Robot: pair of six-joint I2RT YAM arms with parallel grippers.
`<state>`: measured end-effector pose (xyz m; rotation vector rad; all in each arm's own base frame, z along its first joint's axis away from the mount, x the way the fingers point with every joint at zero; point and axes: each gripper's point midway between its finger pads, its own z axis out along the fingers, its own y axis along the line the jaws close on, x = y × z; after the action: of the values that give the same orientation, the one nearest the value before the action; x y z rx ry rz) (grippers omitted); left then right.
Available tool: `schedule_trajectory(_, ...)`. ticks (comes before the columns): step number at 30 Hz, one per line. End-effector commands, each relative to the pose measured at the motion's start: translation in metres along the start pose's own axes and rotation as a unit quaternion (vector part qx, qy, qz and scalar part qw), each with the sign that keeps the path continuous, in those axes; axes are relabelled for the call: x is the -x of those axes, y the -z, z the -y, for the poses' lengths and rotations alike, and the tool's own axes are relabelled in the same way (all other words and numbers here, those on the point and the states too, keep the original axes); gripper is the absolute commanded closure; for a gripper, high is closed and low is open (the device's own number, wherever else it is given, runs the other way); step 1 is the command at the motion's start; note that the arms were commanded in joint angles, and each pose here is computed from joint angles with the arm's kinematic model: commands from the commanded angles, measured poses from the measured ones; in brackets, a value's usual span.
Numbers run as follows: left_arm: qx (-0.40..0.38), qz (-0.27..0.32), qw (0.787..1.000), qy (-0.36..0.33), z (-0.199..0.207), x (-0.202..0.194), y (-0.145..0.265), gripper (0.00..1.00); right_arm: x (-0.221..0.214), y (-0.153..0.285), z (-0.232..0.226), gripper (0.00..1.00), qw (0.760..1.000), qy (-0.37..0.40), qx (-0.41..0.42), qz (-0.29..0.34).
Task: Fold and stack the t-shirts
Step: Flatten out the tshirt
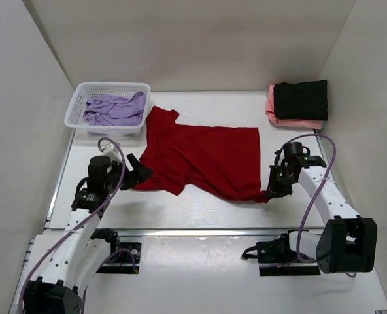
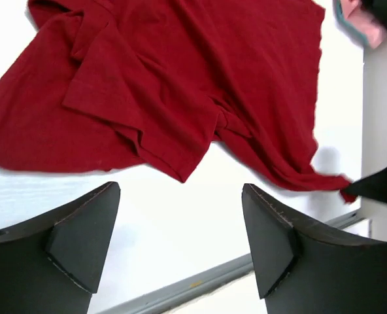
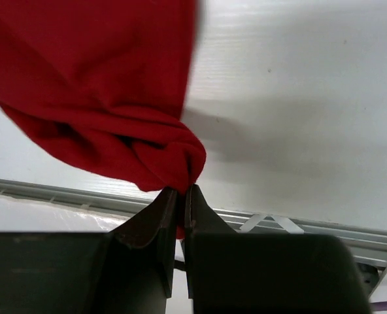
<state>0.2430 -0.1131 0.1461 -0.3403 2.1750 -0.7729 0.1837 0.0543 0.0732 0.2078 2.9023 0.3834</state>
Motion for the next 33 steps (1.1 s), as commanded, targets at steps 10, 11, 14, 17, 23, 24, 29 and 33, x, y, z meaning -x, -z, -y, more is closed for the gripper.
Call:
schedule_trajectory(10,0.112,-0.001,0.993,-0.044,-0.037,0.01,-0.015,0.84,0.034,0.015,-0.017,1.0,0.998,0.014,0.03,0.057)
schedule_trajectory(11,0.117,-0.011,0.992,-0.055,-0.041,0.011,-0.021,0.83,0.035,0.015,-0.018,1.0,0.998,0.015,0.033,0.06)
schedule_trajectory(14,0.118,-0.002,0.991,-0.068,-0.037,0.023,-0.033,0.51,0.036,0.016,-0.016,1.0,0.998,0.009,0.03,0.062)
schedule_trajectory(17,0.116,-0.003,0.992,-0.055,-0.036,0.023,-0.044,0.52,0.037,0.016,-0.017,1.0,0.997,0.012,0.033,0.067)
schedule_trajectory(23,0.129,-0.012,0.991,-0.043,-0.048,0.015,-0.059,0.37,0.04,0.015,-0.022,1.0,0.997,0.011,0.045,0.065)
schedule_trajectory(24,0.131,-0.01,0.99,-0.044,-0.048,0.017,-0.062,0.39,0.041,0.015,-0.022,1.0,0.997,0.012,0.046,0.065)
schedule_trajectory(29,0.139,-0.004,0.989,-0.043,-0.052,0.022,-0.075,0.43,0.04,0.013,-0.024,0.99,0.997,0.01,0.052,0.06)
schedule_trajectory(33,0.144,0.0,0.988,-0.051,-0.051,0.028,-0.088,0.46,0.047,0.014,-0.027,1.0,0.996,0.008,0.057,0.069)
